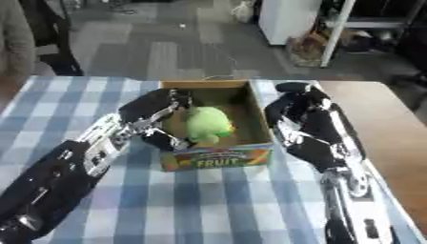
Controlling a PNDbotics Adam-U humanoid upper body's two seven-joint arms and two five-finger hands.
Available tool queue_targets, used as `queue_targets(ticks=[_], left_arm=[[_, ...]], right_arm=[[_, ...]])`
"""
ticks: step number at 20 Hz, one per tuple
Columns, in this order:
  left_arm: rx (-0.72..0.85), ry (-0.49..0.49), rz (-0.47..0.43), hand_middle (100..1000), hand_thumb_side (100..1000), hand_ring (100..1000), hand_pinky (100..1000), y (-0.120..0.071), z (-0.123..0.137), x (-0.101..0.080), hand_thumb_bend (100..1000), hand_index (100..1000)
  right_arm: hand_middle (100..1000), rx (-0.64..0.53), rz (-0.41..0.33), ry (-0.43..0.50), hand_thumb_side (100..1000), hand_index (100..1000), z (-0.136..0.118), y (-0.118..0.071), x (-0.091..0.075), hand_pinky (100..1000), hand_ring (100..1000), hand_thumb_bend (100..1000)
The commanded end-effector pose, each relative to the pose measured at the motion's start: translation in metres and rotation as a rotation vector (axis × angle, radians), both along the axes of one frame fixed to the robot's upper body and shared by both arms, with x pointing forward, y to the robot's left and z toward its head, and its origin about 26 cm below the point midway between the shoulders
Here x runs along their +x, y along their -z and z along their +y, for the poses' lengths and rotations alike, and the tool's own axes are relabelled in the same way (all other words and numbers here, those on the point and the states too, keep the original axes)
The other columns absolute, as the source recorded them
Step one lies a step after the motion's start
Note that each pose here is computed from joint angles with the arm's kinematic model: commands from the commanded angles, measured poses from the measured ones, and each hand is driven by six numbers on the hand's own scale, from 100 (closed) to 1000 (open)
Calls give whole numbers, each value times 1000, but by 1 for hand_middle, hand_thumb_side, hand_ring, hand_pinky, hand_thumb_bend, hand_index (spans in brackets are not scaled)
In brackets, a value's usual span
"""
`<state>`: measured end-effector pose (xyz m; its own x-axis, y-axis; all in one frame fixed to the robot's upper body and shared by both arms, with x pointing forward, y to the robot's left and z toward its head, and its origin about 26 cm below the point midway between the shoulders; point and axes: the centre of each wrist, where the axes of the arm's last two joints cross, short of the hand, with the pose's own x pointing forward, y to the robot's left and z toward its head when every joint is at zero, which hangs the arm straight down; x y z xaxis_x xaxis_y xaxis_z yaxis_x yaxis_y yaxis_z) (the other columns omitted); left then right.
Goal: Pick up objects on the table and place them in the box.
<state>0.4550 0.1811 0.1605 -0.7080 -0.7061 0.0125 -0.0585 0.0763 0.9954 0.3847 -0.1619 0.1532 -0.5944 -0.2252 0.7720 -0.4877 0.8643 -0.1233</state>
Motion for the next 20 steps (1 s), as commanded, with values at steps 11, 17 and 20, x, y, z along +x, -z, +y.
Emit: queue_targets(ticks=[11, 17, 20], left_arm=[[-294, 149, 18, 751, 556, 703, 649, -58, -12, -24, 100, 856], [-716, 337, 148, 649, 642, 595, 535, -107, 0, -75, 100, 808], [-896, 391, 242, 619, 647, 572, 507, -112, 18, -98, 100, 790]], right_arm=[[464, 6, -20, 6, 100, 711, -3, -7, 0, 587, 583, 286], [465, 9, -18, 26, 100, 711, -9, -6, 0, 587, 582, 289], [465, 8, -14, 40, 100, 710, -12, -5, 0, 587, 582, 289]])
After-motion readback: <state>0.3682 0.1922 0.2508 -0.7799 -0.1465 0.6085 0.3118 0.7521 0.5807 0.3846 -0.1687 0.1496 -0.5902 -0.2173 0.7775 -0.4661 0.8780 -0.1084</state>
